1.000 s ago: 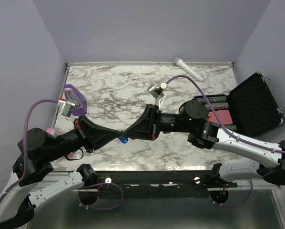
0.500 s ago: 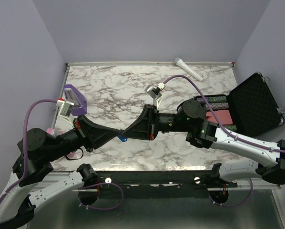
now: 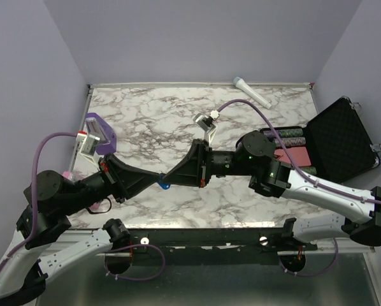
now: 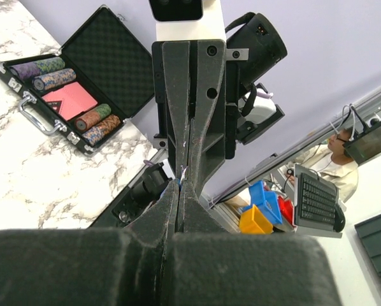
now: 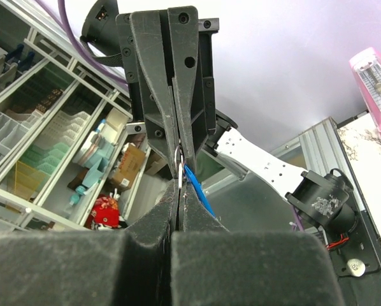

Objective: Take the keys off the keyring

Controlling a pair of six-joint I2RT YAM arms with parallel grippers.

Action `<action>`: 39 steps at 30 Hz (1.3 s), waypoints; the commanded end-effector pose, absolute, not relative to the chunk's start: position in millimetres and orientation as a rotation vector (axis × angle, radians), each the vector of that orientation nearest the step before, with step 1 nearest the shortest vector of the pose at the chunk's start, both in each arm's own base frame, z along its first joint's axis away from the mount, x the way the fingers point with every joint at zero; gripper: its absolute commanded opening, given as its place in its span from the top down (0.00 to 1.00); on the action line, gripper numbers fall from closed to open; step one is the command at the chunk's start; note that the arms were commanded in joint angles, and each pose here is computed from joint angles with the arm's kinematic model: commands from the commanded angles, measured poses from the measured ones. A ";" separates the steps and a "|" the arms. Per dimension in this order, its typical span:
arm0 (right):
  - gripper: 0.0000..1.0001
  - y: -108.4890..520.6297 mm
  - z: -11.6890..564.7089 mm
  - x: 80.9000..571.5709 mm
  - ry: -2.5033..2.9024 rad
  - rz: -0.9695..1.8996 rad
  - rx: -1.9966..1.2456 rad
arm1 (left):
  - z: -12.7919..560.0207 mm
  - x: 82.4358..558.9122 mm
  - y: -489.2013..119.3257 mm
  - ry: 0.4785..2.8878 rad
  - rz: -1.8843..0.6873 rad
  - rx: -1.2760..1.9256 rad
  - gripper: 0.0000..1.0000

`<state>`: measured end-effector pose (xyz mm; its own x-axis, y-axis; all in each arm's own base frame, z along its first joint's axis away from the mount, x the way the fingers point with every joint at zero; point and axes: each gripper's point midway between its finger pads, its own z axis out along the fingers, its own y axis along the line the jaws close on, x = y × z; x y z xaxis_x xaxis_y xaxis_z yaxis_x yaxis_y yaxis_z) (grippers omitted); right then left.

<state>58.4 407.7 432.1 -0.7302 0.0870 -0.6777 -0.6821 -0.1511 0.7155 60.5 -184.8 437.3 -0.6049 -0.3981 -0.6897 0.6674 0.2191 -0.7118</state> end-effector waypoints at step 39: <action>0.99 394.6 416.1 39.7 1.711 1.916 -0.793 | 444.1 52.9 -189.9 1.564 -1.506 0.413 0.30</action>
<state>46.7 393.6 412.2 -0.7444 -0.0143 -0.6676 -0.6633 -0.0992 0.7417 60.6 -182.7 435.3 -0.5483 -0.3493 -0.7599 0.7189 0.2675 -0.6416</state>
